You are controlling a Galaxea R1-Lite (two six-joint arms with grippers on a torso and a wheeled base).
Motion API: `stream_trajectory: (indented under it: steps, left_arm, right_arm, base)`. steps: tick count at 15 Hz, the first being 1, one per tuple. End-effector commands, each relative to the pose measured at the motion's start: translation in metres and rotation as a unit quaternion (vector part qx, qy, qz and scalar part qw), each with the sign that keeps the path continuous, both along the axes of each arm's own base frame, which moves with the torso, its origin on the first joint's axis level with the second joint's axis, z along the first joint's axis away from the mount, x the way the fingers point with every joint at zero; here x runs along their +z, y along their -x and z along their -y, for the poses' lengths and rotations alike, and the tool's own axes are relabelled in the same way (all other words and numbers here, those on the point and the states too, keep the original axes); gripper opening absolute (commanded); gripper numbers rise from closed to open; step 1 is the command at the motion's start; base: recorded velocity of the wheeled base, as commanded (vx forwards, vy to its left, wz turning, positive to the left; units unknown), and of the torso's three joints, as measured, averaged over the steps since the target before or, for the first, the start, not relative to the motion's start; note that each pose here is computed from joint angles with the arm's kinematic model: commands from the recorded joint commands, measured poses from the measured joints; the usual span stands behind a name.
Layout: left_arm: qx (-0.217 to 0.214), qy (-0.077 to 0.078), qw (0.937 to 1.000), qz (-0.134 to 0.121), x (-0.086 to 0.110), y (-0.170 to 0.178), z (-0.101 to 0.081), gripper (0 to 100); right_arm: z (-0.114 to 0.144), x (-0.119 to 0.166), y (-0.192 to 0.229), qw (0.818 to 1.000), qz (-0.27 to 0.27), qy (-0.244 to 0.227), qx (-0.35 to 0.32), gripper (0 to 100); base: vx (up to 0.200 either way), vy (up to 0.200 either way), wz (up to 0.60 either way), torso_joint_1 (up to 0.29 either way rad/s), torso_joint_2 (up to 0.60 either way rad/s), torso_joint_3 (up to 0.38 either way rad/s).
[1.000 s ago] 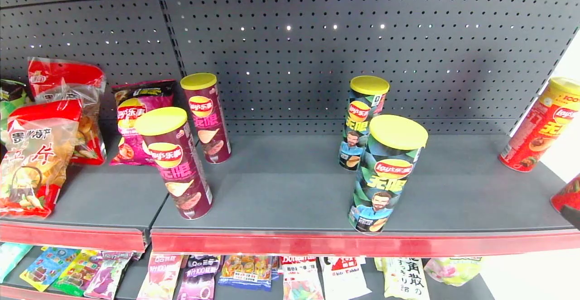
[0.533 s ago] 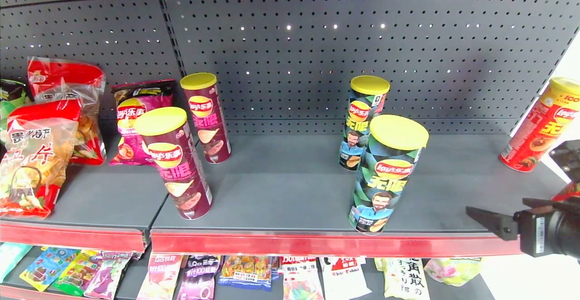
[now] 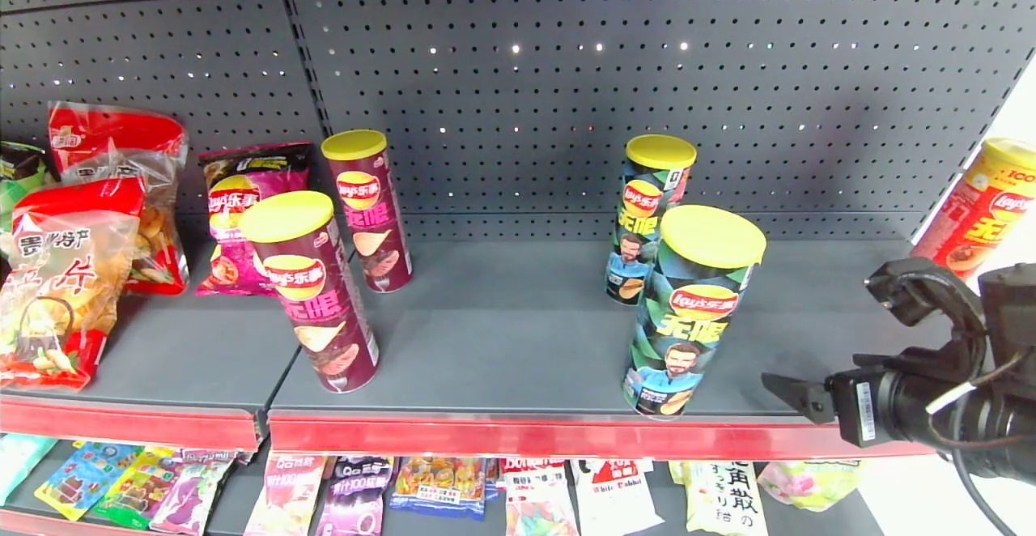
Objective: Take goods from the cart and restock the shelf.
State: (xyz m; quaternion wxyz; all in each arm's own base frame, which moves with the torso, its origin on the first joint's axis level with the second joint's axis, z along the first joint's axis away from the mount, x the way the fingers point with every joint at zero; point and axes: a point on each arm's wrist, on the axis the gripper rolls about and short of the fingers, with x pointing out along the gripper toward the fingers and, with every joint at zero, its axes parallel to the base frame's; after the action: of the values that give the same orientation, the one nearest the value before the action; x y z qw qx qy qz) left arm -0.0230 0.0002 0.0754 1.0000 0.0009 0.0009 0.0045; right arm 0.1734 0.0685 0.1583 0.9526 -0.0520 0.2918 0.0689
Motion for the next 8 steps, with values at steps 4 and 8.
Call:
stream_trajectory:
  steps: [4, 8]
  left_arm:
    - [0.000, 0.000, 1.0000, -0.001, 0.000, 0.000, 0.000, 100]
    - [0.000, 0.000, 1.0000, -0.001, 0.000, 0.000, 0.000, 100]
  right_arm:
    - [-0.015, -0.011, -0.017, 1.000, 0.004, -0.002, 0.017, 100]
    - [-0.019, -0.018, -0.020, 1.000, 0.008, -0.002, 0.026, 100]
  base:
    - [0.000, 0.000, 0.00, 0.000, 0.00, 0.000]
    - [0.000, 0.000, 0.00, 0.000, 0.00, 0.000]
